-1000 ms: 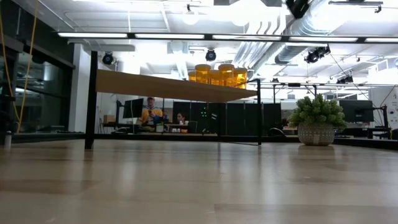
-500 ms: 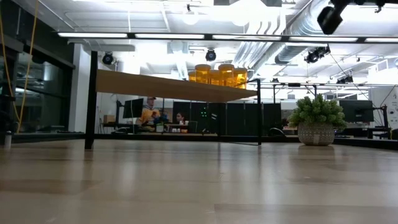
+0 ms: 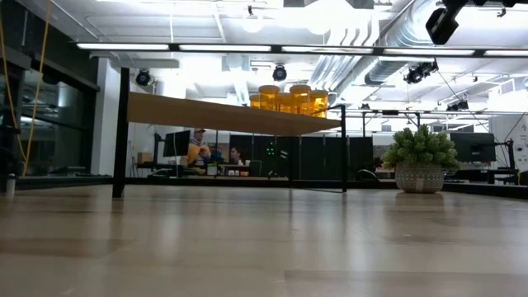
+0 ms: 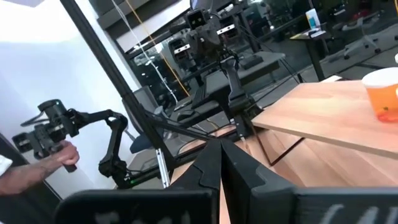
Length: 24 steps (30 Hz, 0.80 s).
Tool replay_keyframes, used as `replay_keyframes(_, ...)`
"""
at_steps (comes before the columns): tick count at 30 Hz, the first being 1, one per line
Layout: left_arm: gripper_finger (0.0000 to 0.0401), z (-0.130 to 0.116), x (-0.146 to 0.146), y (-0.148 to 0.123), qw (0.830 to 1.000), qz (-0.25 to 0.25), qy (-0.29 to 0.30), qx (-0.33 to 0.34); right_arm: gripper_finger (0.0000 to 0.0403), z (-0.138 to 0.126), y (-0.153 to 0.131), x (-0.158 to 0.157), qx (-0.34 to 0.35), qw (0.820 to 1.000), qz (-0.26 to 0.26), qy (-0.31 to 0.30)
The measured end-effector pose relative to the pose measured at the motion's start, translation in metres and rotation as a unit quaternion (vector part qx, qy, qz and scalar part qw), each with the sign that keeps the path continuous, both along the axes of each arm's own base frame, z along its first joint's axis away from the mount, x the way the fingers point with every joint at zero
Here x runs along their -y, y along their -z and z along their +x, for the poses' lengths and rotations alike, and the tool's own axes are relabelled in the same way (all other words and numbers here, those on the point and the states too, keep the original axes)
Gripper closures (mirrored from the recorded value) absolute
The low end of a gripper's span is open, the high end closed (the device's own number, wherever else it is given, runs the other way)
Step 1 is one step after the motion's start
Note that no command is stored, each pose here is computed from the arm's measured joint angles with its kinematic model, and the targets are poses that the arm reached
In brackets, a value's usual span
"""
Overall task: Pick and place medicine bottles onto shelf by color
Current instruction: Return to Home Position
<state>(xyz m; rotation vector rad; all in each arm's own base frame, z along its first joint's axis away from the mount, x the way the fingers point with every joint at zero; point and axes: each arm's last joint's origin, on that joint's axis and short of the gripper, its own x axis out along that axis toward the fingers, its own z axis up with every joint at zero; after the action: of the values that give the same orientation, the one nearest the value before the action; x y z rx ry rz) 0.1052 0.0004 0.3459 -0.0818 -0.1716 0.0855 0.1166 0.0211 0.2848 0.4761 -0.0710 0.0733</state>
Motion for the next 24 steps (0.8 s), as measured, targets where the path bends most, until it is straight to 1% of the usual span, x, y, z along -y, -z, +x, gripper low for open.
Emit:
replay_keyframes(1,0.0387,-0.001,0.000,0.002,1.000,0.001,0.001,-0.008,0.0403,0.000,0.000,0.000,-0.001,1.000,0.003,0.001)
replay_keyframes(4,0.0386,-0.002,0.000,0.005,1.000,0.001,0.003,-0.022,0.0403,0.000,0.001,0.000,-0.008,1.000,0.006,0.001)
replay_keyframes(6,0.0394,-0.003,0.000,0.009,1.000,0.002,0.007,-0.010,0.0403,0.000,0.002,0.000,-0.010,1.000,0.005,0.001)
replay_keyframes(9,0.0398,-0.001,0.001,0.022,1.000,0.002,0.019,0.009,0.0403,0.000,0.002,0.000,-0.010,1.000,0.005,0.001)
replay_keyframes(14,0.0400,-0.004,0.001,0.056,0.999,-0.034,0.027,0.030,0.0403,0.000,0.004,0.000,-0.019,1.000,0.001,0.001)
replay_keyframes(19,0.0401,-0.015,0.001,0.079,0.996,-0.051,0.032,0.064,0.0403,0.000,0.004,0.000,-0.023,1.000,0.001,0.001)
replay_keyframes(24,0.0401,-0.028,0.000,0.089,0.993,-0.052,0.028,0.100,0.0403,0.000,0.004,0.000,-0.023,1.000,0.001,0.001)
